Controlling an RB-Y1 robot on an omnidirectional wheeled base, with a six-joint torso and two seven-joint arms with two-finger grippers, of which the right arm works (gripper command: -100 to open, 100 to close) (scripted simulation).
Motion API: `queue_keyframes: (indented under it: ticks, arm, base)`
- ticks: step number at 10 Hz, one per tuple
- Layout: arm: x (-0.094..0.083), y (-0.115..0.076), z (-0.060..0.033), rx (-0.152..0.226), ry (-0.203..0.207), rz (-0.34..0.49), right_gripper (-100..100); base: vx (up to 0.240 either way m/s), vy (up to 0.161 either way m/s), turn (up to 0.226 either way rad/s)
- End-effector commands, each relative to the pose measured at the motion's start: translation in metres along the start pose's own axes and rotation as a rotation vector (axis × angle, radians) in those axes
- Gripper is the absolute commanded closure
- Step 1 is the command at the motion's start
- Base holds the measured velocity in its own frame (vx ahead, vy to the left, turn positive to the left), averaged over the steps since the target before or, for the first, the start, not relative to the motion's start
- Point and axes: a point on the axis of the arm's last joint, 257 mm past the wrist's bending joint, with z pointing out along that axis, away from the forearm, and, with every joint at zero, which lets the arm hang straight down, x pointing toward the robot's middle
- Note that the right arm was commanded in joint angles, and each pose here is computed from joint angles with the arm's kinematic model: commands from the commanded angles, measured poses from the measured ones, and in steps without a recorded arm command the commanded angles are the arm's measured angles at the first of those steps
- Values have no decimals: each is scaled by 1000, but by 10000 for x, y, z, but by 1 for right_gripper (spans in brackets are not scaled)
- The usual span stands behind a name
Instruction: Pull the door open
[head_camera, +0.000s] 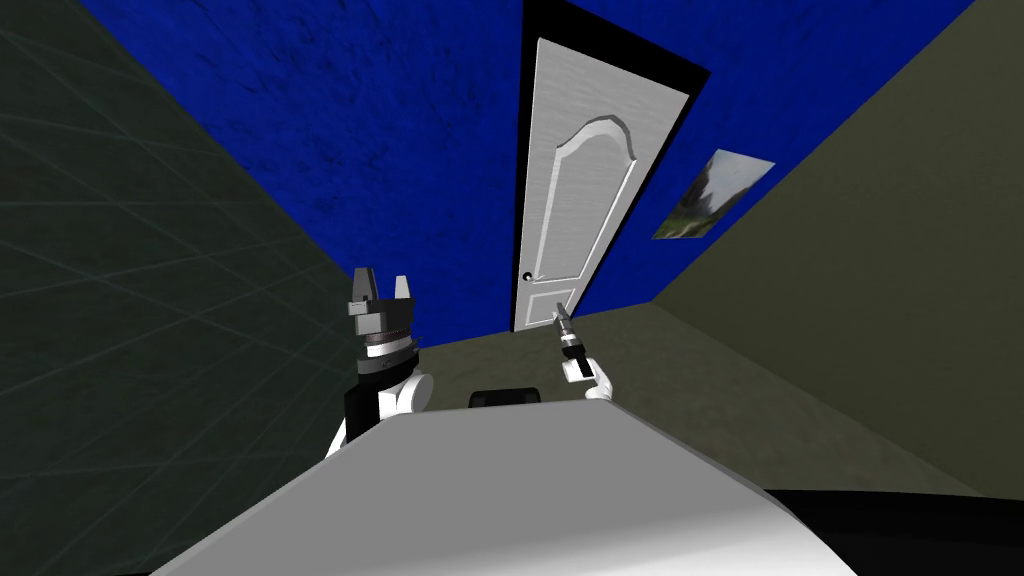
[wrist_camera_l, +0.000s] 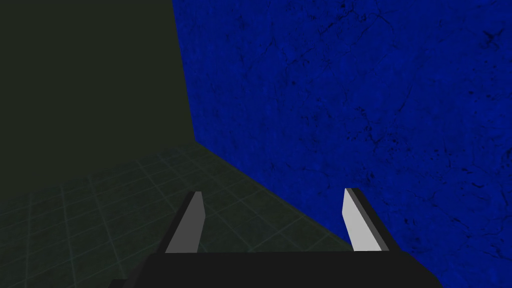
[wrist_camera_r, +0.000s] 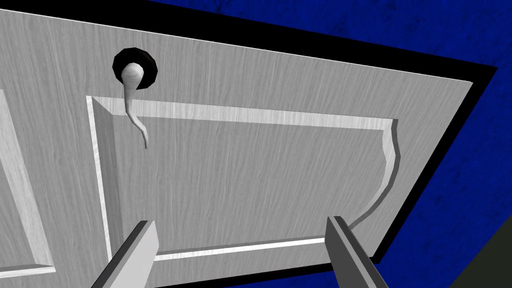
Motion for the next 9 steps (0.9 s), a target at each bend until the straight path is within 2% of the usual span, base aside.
queue_keyframes:
  ticks: [1, 9]
  arm:
    - [0, -107, 0, 18, 7, 4, -100]
    - [-47, -557, 19, 99, 34, 20, -100]
  base:
    - [91, -14, 32]
    - [102, -11, 31]
